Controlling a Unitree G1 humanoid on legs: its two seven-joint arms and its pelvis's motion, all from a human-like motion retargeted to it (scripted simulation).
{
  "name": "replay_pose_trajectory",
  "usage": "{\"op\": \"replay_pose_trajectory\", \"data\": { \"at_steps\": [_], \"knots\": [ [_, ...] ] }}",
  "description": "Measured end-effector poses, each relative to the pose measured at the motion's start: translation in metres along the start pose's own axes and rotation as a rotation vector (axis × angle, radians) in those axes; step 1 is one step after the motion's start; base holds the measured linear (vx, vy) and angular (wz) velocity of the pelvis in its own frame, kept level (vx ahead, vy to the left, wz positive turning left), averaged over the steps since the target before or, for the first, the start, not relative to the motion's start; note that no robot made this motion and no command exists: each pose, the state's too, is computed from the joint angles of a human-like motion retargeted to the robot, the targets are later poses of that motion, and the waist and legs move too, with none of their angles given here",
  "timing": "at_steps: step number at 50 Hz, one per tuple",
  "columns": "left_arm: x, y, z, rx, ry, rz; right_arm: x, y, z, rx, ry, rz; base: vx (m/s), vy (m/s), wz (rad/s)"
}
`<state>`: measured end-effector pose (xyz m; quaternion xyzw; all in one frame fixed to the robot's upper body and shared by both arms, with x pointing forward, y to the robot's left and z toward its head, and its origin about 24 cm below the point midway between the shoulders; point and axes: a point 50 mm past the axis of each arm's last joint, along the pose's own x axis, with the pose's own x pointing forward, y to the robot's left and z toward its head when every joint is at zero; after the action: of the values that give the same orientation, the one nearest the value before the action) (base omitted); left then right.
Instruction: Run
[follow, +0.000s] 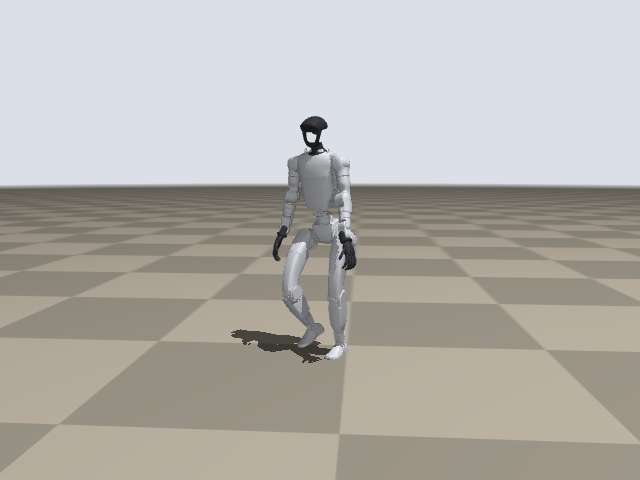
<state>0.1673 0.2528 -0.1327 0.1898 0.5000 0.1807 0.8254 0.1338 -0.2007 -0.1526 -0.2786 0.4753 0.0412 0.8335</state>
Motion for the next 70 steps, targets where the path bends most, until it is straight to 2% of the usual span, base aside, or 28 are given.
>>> {"op": "replay_pose_trajectory", "data": {
  "at_steps": [8,15,21,27,35,43,48,52,55,59,66,70],
  "knots": [
    [-0.009,-0.007,-0.051,0.011,0.16,-0.04,0.002,-0.009,-0.007,-0.001,0.052,-0.043,-0.43,0.01,-0.15],
    [-0.023,-0.023,-0.088,0.027,0.262,-0.065,0.009,-0.036,0.022,-0.013,-0.043,-0.166,-0.56,-0.09,-0.36],
    [-0.031,-0.036,-0.101,0.051,0.266,-0.13,0.011,-0.064,0.042,0.01,-0.118,-0.275,-0.6,-0.1,-0.15],
    [-0.031,-0.033,-0.105,0.104,0.257,-0.165,0.008,-0.065,0.02,0.029,-0.057,-0.276,-0.51,-0.04,-0.37],
    [-0.013,-0.016,-0.063,0.079,0.163,-0.113,-0.003,-0.035,-0.035,-0.014,0.132,-0.179,-0.41,0.01,-0.26],
    [0.0,-0.006,0.03,0.031,-0.099,-0.052,-0.025,0.001,-0.088,0.043,0.345,-0.056,-0.41,0.09,0.37],
    [-0.003,0.001,0.085,-0.008,-0.259,-0.009,-0.037,0.022,-0.104,0.1,0.427,0.024,-0.52,0.13,0.22],
    [-0.004,0.007,0.093,-0.019,-0.295,0.029,-0.039,0.03,-0.104,0.122,0.433,0.061,-0.56,0.13,-0.15],
    [0.0,0.008,0.069,-0.009,-0.226,0.047,-0.034,0.03,-0.095,0.138,0.395,0.059,-0.52,0.13,-0.29],
    [0.003,0.011,0.007,0.017,-0.021,0.056,-0.018,0.013,-0.066,0.155,0.273,0.013,-0.47,0.13,-0.17],
    [-0.019,0.024,-0.112,0.026,0.369,0.059,0.007,-0.044,0.009,0.139,-0.015,-0.158,-0.47,0.13,-0.2],
    [-0.037,0.034,-0.158,0.031,0.494,0.073,0.01,-0.071,0.054,0.114,-0.171,-0.242,-0.53,0.07,-0.27]
  ]
}}
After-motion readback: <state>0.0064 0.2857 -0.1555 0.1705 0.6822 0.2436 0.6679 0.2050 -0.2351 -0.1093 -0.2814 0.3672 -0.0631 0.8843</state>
